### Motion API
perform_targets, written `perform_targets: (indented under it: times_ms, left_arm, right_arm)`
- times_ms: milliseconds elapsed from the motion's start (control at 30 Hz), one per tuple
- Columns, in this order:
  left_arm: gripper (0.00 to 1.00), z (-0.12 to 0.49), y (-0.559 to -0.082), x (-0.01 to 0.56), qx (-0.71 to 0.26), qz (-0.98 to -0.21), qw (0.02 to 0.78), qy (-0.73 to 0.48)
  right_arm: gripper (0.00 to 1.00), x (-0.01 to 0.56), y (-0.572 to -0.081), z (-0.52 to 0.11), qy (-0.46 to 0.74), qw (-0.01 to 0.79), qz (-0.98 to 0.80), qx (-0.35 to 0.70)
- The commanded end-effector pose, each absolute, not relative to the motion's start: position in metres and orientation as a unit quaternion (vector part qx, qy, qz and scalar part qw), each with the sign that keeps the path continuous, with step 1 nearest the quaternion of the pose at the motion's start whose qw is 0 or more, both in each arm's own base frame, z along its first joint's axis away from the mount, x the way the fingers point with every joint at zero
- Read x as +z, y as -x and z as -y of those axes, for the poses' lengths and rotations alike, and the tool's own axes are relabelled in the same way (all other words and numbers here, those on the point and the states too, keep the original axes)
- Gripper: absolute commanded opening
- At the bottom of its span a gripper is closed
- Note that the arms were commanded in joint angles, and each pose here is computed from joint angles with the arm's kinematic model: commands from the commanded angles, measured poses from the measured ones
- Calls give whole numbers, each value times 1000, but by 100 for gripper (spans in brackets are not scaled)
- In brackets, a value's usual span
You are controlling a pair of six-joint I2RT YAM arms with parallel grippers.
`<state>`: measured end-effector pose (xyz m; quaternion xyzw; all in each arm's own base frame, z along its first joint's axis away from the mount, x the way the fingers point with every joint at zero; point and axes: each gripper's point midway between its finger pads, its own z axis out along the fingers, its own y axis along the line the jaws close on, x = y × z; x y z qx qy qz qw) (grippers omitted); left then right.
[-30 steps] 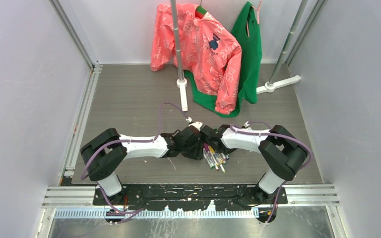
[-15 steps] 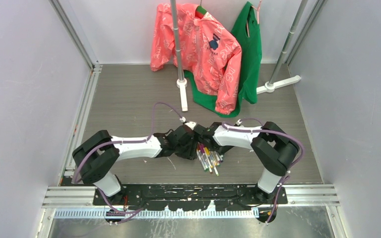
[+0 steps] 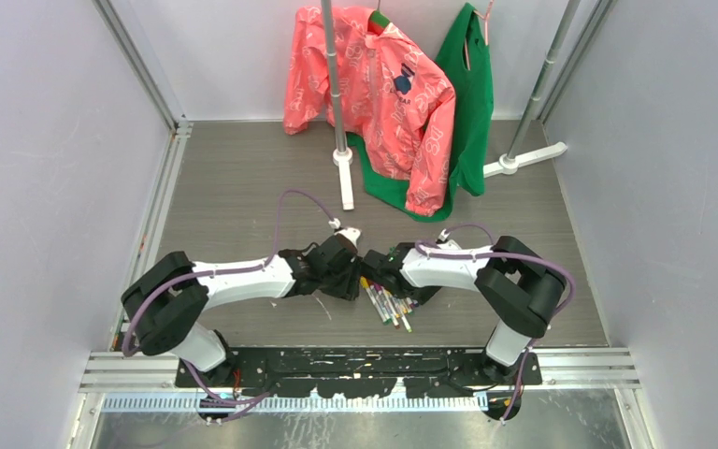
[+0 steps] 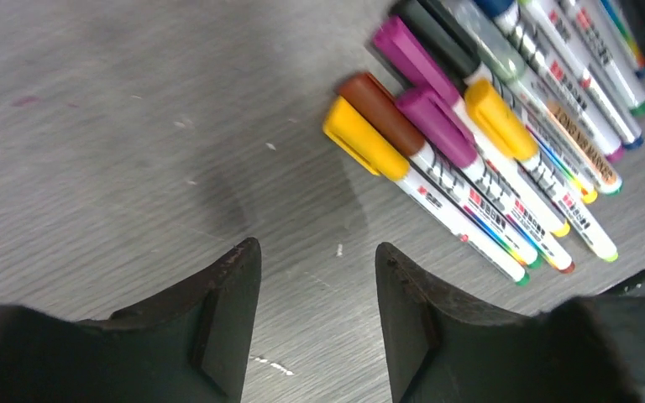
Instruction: Open the pen caps
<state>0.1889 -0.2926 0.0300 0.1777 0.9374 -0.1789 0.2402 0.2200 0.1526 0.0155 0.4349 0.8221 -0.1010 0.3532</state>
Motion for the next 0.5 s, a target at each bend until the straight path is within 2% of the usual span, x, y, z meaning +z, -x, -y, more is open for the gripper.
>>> perform_targets:
  times_ms: [0, 267, 433, 467]
  left_arm:
    - [55, 285, -217, 68, -178, -923, 310, -142]
    - [62, 283, -224, 101, -199, -912, 345, -101]
    - [75, 288, -223, 129, -246, -894, 366, -77]
    - [84, 290, -222, 135, -260, -888, 371, -75]
  right_arm:
    - [62, 6, -187, -116, -376, 313, -852, -186]
    - [66, 41, -209, -95, -308, 346, -862, -206]
    - [66, 58, -217, -77, -265, 352, -873, -209]
    - [66, 60, -218, -74, -254, 350, -877, -208]
